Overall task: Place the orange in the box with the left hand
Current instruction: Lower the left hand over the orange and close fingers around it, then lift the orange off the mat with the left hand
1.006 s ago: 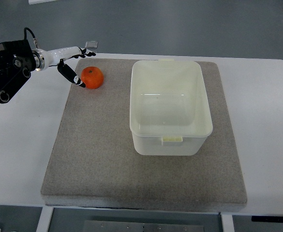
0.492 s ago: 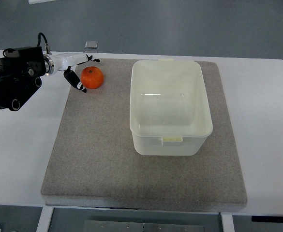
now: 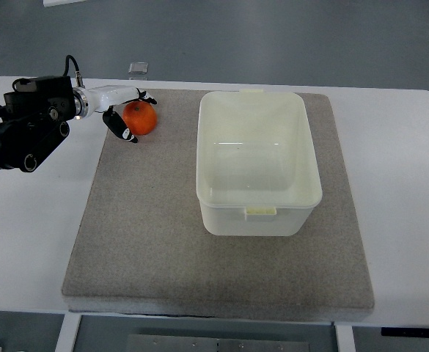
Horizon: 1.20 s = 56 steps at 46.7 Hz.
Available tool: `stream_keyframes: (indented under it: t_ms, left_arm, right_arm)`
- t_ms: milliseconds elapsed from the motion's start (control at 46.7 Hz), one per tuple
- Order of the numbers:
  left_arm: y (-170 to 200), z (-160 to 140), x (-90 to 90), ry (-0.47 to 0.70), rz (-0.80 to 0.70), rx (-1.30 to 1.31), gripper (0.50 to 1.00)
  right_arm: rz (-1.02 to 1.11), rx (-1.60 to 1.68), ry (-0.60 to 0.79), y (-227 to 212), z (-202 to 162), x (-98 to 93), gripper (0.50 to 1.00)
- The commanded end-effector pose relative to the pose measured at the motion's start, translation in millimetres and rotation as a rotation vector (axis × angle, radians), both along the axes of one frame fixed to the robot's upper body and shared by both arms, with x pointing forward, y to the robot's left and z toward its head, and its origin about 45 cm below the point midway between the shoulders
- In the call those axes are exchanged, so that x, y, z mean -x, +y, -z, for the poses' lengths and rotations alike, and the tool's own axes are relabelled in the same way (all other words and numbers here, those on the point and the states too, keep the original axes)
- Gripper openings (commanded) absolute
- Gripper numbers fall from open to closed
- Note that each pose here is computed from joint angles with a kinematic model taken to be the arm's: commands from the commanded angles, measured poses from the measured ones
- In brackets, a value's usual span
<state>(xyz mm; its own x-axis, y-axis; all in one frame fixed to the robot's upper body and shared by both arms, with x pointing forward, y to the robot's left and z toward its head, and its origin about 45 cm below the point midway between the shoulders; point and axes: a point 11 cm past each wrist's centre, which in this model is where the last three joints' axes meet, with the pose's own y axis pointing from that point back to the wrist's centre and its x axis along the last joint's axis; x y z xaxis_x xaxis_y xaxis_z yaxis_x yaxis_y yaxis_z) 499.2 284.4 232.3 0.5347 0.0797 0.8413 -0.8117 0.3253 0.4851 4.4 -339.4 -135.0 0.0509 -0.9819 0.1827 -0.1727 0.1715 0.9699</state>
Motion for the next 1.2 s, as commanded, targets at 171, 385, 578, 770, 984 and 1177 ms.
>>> stream_keyframes:
  t_ms: [171, 385, 578, 770, 984, 1177]
  left_arm:
    - [-1.6, -5.6, -1.8, -0.009, 0.006, 0.001, 0.5]
    - [-3.5, -20.6, -6.9, -0.037, 0.013, 0.004, 0.5]
    - [-0.8, -55.5, -12.5, -0.099, 0.03, 0.015, 0.5]
    - [5.7, -101.9, -8.8, -0.164, 0.068, 0.046, 0.5]
    - [-9.4, -132.7, 6.2, -0.187, 0.16, 0.077, 0.5]
    - [-24.5, -151.4, 24.6, -0.168, 0.247, 0.107, 0.5]
  right_arm:
    - [0.0, 0.0, 0.0, 0.0, 0.0, 0.0, 0.932]
    - [0.0, 0.0, 0.0, 0.0, 0.0, 0.0, 0.932]
    - [0.0, 0.0, 0.0, 0.0, 0.0, 0.0, 0.932]
    - [0.0, 0.0, 0.0, 0.0, 0.0, 0.0, 0.932]
    - [0.0, 0.0, 0.0, 0.0, 0.0, 0.0, 0.932]
    - [0.0, 0.0, 0.0, 0.0, 0.0, 0.0, 0.932]
